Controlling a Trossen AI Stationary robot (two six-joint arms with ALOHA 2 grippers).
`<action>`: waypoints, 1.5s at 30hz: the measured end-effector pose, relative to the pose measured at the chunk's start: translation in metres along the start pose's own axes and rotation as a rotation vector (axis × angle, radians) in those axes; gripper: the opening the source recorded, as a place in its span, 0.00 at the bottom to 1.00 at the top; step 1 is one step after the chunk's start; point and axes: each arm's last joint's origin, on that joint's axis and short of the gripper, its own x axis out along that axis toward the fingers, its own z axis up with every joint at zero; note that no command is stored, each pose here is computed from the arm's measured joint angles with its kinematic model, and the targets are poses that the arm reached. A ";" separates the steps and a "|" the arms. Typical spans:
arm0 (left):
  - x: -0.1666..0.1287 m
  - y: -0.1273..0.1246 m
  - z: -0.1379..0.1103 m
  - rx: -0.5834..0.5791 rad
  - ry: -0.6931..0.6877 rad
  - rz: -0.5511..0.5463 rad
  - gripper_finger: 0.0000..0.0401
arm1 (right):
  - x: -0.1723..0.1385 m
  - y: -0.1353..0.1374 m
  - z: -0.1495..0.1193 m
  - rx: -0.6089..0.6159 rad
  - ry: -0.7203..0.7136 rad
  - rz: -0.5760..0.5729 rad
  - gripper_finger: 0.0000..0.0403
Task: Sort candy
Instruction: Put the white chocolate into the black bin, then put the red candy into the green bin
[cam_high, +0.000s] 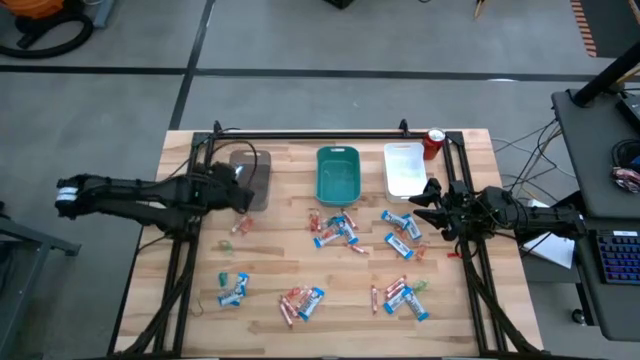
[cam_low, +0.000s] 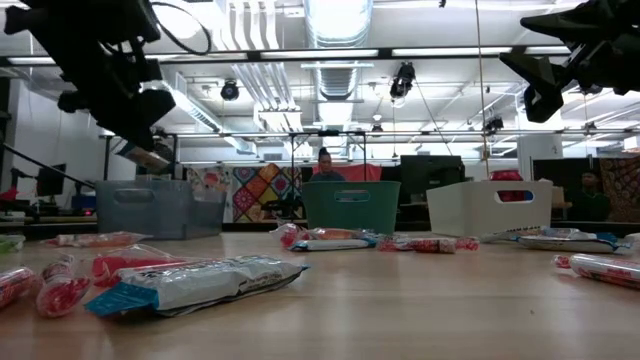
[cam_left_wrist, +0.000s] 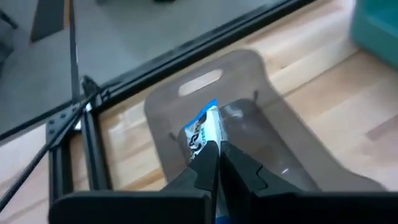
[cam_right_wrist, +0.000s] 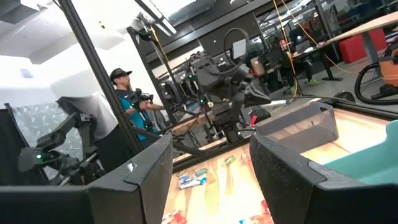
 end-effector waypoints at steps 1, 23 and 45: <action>0.001 0.001 0.001 0.012 0.007 0.004 0.00 | 0.000 0.000 0.000 0.003 0.000 0.000 0.51; -0.055 -0.018 0.043 0.185 -0.330 -0.600 0.16 | 0.000 -0.003 0.002 0.264 -0.065 -0.099 0.51; -0.059 -0.048 -0.001 0.254 -0.286 -0.917 0.16 | 0.072 -0.004 0.009 0.377 0.561 -0.629 0.51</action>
